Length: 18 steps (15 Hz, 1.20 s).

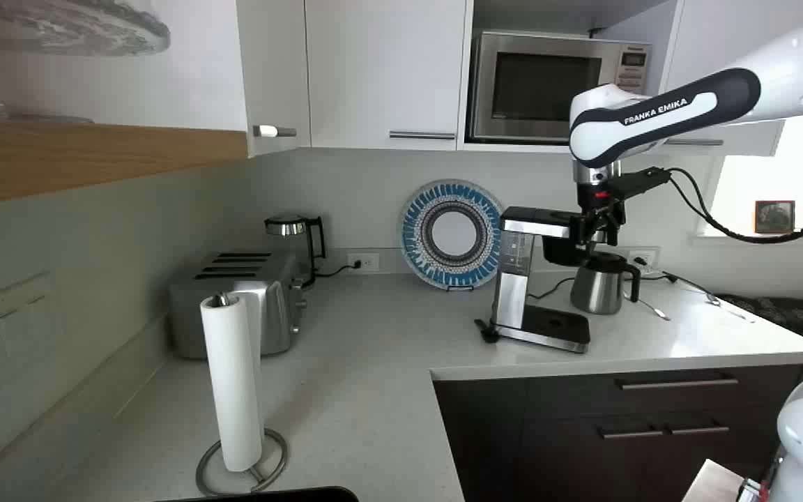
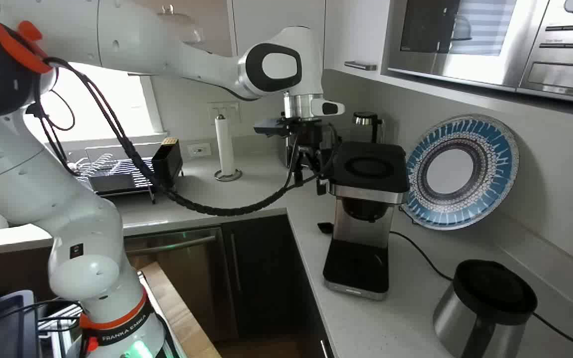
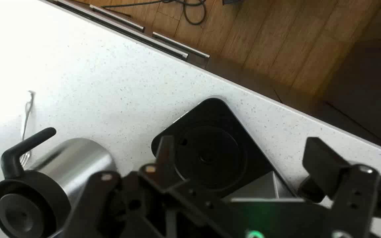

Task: Pick up the kitchen paper holder and put it next to the coffee machine on the kitchen counter

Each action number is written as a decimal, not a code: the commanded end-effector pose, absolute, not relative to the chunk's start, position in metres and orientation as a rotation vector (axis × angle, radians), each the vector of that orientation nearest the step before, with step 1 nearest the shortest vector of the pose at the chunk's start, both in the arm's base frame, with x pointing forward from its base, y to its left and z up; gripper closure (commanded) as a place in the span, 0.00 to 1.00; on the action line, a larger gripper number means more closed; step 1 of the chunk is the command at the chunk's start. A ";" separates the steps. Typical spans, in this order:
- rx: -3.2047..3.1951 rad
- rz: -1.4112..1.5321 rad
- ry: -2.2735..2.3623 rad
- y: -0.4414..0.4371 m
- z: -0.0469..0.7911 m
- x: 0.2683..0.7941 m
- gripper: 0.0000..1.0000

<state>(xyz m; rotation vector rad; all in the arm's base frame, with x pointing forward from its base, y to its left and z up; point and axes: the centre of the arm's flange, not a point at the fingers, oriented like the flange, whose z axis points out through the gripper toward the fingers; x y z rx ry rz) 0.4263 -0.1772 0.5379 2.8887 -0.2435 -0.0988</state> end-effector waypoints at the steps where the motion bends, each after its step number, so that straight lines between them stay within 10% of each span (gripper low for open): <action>1: 2.889 -0.099 -0.244 -0.177 0.538 0.426 0.00; 18: 2.844 -0.070 -0.009 -0.101 0.553 0.455 0.00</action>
